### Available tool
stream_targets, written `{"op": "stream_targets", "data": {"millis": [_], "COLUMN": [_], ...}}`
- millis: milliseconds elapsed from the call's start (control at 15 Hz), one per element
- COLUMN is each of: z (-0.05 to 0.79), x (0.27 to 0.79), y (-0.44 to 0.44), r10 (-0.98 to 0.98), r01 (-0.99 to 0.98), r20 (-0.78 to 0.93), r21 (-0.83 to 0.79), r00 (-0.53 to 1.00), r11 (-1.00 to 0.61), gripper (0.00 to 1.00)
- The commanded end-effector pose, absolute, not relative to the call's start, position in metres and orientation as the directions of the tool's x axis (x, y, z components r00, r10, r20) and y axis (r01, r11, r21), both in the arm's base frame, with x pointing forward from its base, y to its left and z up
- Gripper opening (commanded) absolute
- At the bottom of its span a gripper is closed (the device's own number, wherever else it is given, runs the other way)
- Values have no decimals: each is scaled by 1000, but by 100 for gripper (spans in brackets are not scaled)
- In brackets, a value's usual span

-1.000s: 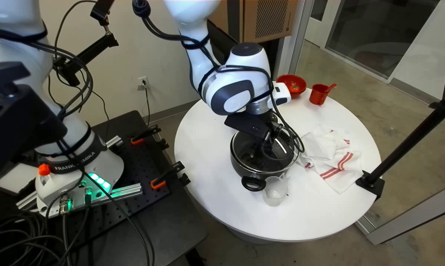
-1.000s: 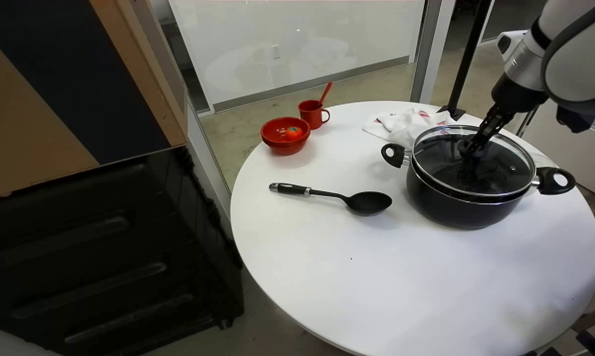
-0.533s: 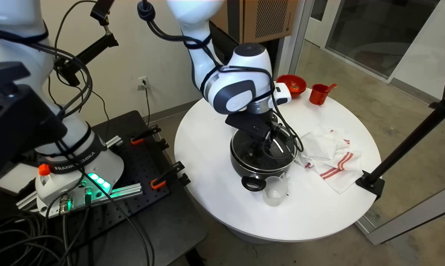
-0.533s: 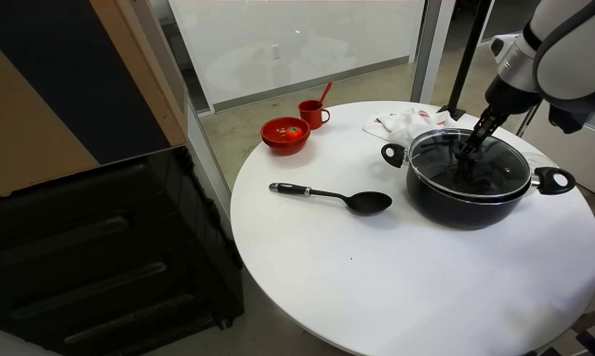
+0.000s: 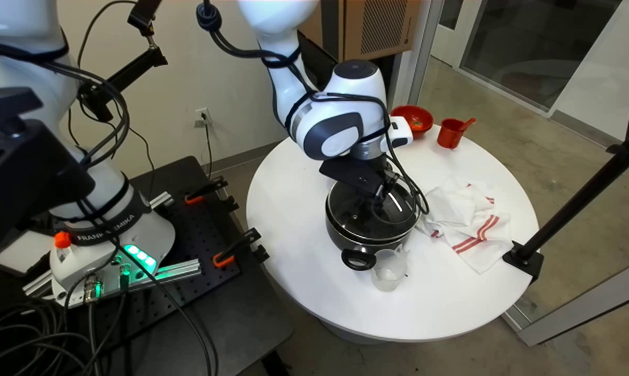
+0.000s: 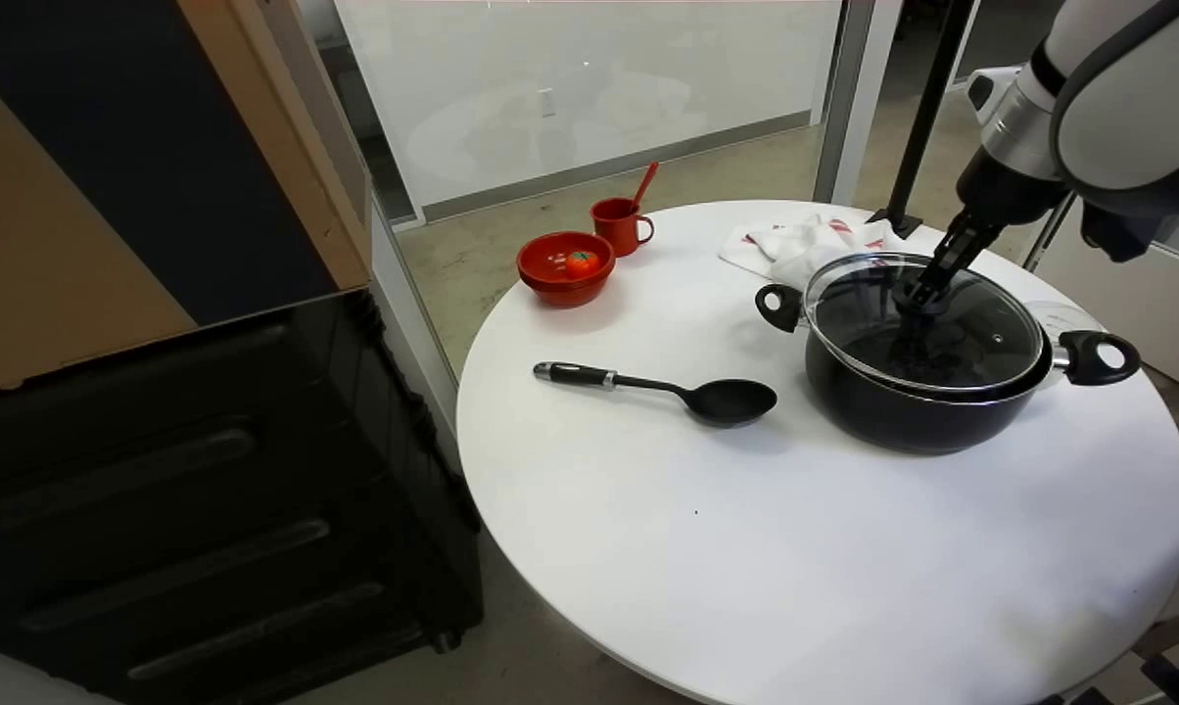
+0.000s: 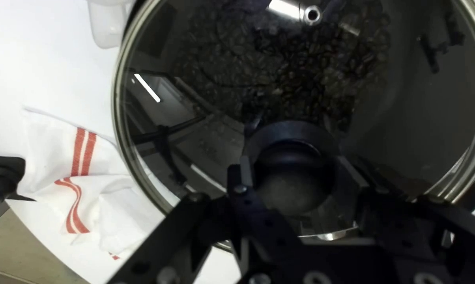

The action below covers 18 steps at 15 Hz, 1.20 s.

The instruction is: Put the spoon on the table then cover the pot with the lid

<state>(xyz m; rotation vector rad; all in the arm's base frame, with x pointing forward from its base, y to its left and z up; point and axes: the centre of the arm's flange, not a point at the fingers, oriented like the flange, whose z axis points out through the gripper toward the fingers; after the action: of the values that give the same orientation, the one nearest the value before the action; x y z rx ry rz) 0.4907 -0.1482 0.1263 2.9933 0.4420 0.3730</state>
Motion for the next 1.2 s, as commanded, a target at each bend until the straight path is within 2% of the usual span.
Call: {"op": "stream_targets", "data": {"millis": [0,733,800,933,1067,1133], "z": [130,146,147,149,153,155], "x": [489,454,454,452,452,453], "y": [-151,-155,-155,-156,-158,-158], "r10": [283,280,284,287,296,300], "r01": [266,263,266,265,270,273], "r20": [216,195,187,188,190,192], "r21": [104,112,118,137,151,158], "r00": [934,940,940,939,936,934], "r11": [-958,-958,-957,-955,-951,-949], "gripper": [25,25,75,81,95,100]}}
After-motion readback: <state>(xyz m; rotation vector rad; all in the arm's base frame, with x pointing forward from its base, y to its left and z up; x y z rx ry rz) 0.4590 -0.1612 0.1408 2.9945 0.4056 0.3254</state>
